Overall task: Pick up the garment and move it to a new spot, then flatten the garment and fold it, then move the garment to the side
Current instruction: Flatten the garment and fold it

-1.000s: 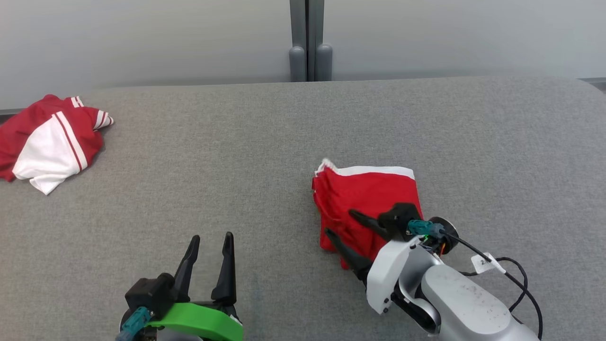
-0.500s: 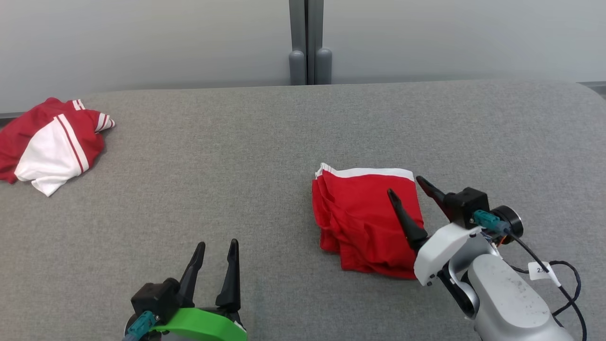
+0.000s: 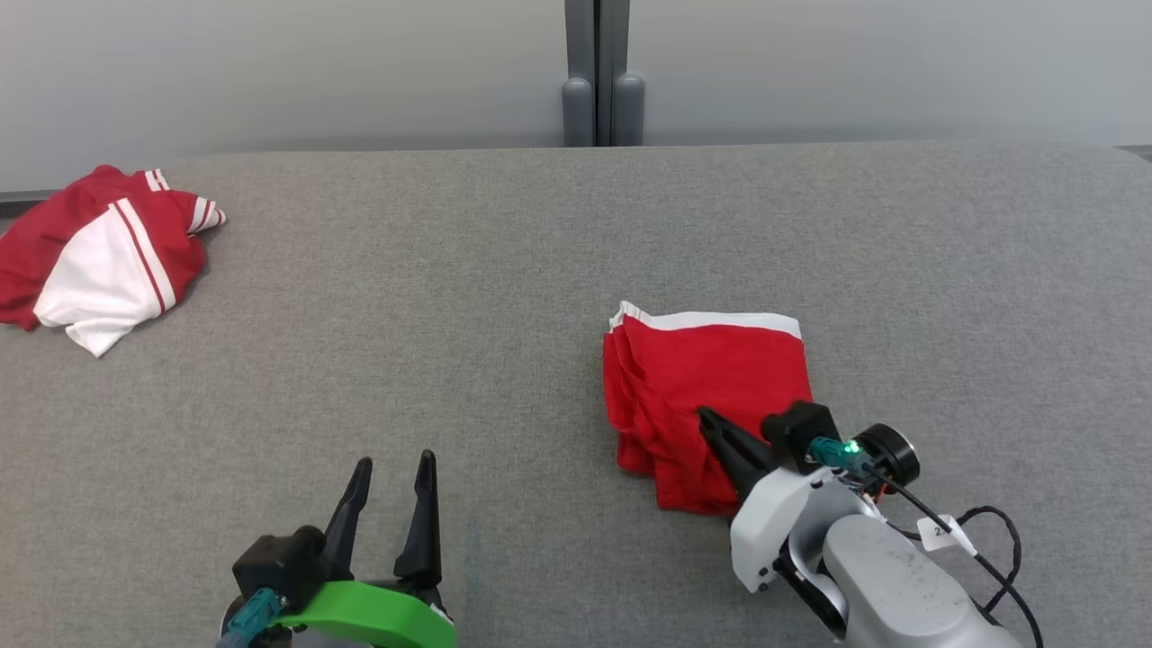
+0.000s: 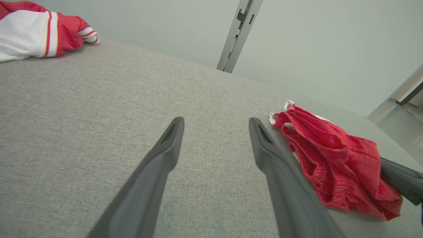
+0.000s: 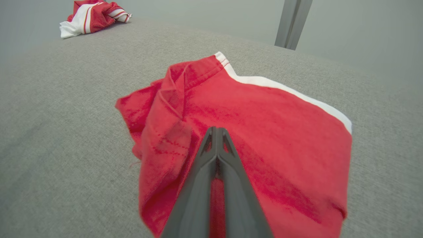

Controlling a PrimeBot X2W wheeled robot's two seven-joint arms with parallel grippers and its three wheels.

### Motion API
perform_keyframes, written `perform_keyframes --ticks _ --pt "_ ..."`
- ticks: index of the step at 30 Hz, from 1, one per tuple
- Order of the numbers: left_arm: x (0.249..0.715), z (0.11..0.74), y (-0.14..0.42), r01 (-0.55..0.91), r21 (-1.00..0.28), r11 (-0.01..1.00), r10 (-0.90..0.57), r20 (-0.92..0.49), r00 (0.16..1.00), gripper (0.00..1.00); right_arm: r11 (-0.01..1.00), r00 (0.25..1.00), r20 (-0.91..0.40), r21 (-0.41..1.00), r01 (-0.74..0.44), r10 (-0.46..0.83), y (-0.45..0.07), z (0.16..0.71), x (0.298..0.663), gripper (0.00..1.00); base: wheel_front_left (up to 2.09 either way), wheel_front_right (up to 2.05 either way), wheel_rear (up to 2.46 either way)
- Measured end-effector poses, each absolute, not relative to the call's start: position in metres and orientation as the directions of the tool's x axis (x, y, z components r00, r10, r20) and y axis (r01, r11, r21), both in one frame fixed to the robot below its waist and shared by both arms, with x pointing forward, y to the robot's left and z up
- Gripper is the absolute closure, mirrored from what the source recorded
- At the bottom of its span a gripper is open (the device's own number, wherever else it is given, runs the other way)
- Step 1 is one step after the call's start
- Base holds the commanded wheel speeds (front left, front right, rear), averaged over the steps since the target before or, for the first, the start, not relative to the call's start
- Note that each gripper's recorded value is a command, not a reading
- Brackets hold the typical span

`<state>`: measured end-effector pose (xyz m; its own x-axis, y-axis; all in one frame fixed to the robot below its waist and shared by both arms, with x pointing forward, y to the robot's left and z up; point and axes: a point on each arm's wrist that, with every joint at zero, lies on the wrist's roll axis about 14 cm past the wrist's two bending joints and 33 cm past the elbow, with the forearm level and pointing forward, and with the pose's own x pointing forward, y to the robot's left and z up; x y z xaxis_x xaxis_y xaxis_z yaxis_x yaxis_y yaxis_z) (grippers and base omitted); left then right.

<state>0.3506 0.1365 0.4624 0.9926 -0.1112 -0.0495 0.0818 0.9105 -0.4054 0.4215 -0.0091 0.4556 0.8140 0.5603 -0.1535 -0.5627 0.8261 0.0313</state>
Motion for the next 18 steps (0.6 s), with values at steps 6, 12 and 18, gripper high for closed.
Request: perform_keyframes --ticks 6,12,18 --pt "0.353 0.463 0.142 0.072 -0.398 0.914 -0.100 -0.048 0.994 0.00 0.751 0.735 -0.191 0.021 -0.660 0.651 0.023 0.446 0.407 1.00 0.00 0.00 0.00" --pt "0.353 0.460 0.147 0.054 -0.397 0.916 -0.083 -0.056 0.995 0.00 0.649 0.630 -0.218 0.024 -0.760 0.745 0.057 0.439 0.385 1.00 0.00 0.00 0.00" --pt "0.355 0.460 0.148 0.050 -0.397 0.916 -0.079 -0.058 0.995 0.00 0.632 0.619 -0.182 0.021 -0.775 0.764 0.065 0.452 0.389 0.98 0.00 0.00 0.00"
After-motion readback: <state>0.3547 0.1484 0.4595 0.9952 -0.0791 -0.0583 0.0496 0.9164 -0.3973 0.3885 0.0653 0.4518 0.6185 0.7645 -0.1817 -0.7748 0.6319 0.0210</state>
